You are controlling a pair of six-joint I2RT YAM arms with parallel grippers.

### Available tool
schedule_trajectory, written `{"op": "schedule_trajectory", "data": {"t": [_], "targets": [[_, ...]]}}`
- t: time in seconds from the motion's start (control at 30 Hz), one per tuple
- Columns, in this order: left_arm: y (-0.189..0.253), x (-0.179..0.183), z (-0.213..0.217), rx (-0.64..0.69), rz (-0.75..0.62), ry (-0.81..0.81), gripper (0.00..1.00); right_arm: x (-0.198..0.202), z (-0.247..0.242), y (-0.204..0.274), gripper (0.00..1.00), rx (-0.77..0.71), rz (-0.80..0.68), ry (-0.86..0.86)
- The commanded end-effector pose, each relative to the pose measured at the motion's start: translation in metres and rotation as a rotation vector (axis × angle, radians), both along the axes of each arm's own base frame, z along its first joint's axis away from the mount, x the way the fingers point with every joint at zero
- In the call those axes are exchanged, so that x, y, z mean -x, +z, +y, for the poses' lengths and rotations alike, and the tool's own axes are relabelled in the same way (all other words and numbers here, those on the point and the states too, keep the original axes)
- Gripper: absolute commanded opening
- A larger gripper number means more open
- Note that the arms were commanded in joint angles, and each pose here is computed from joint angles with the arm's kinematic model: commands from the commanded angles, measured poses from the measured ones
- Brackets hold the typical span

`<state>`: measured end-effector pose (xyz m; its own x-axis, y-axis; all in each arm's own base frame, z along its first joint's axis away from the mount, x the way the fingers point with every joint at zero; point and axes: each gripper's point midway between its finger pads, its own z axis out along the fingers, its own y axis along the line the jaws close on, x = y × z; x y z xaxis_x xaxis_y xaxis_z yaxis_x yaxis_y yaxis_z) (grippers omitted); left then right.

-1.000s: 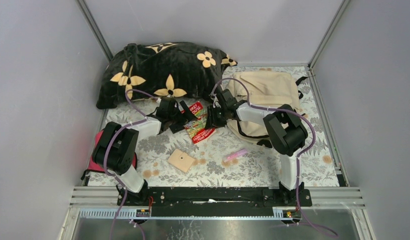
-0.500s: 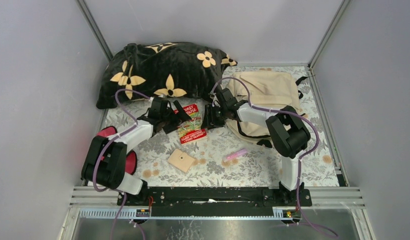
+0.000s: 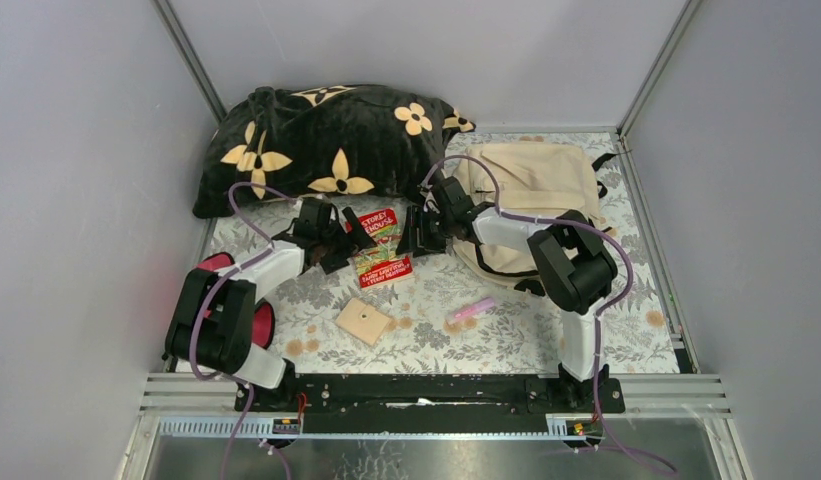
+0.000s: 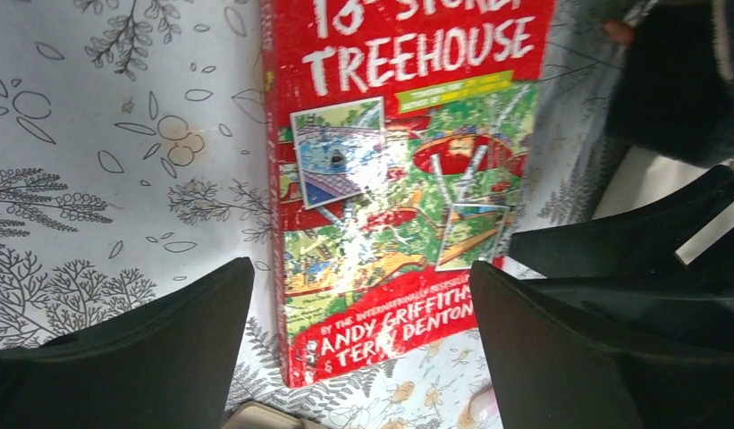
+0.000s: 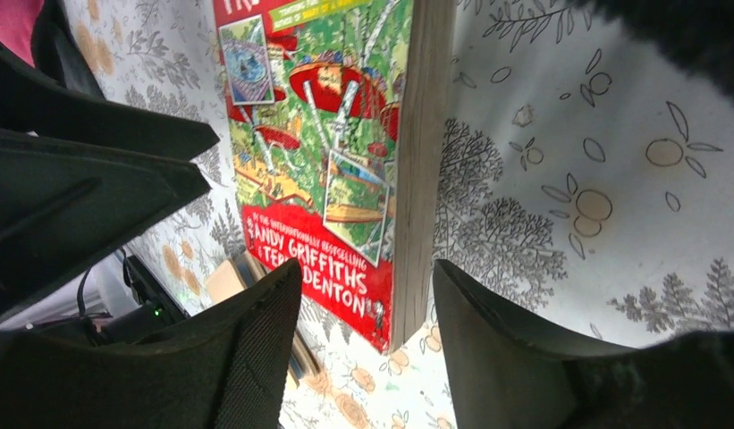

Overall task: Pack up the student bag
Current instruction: Pick up the book from the center of the board.

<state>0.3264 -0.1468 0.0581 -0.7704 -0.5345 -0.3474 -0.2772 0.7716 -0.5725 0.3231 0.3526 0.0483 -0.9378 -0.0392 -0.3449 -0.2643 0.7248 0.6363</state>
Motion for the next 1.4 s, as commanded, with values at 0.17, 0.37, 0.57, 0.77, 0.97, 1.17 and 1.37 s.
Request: {"op": "schedule_trajectory", "data": {"t": [0.17, 0.37, 0.57, 0.77, 0.97, 1.17, 1.37], "targets": [[-0.036, 0.005, -0.005, 0.018, 0.077, -0.021, 0.96, -0.002, 0.025, -0.014, 0.59, -0.072, 0.044, 0.009], [-0.038, 0.007, -0.006, 0.025, 0.082, -0.022, 0.96, 0.001, 0.026, -0.010, 0.14, -0.083, 0.045, 0.007], [-0.025, 0.002, 0.001, -0.016, 0.063, -0.029, 0.96, 0.006, 0.021, 0.013, 0.00, -0.107, 0.013, 0.003], [0.013, 0.005, 0.028, -0.019, 0.005, -0.015, 0.99, 0.014, 0.015, 0.049, 0.00, -0.167, -0.027, 0.004], [0.033, 0.027, 0.044, 0.078, -0.003, -0.060, 0.99, 0.024, 0.008, 0.084, 0.00, -0.308, -0.018, 0.033], [0.037, 0.041, 0.020, 0.255, -0.001, -0.147, 0.99, 0.031, 0.000, 0.118, 0.00, -0.444, -0.020, 0.049], [0.053, 0.039, 0.001, 0.413, -0.071, -0.196, 0.99, 0.041, 0.003, 0.144, 0.00, -0.533, -0.013, 0.117]]}}
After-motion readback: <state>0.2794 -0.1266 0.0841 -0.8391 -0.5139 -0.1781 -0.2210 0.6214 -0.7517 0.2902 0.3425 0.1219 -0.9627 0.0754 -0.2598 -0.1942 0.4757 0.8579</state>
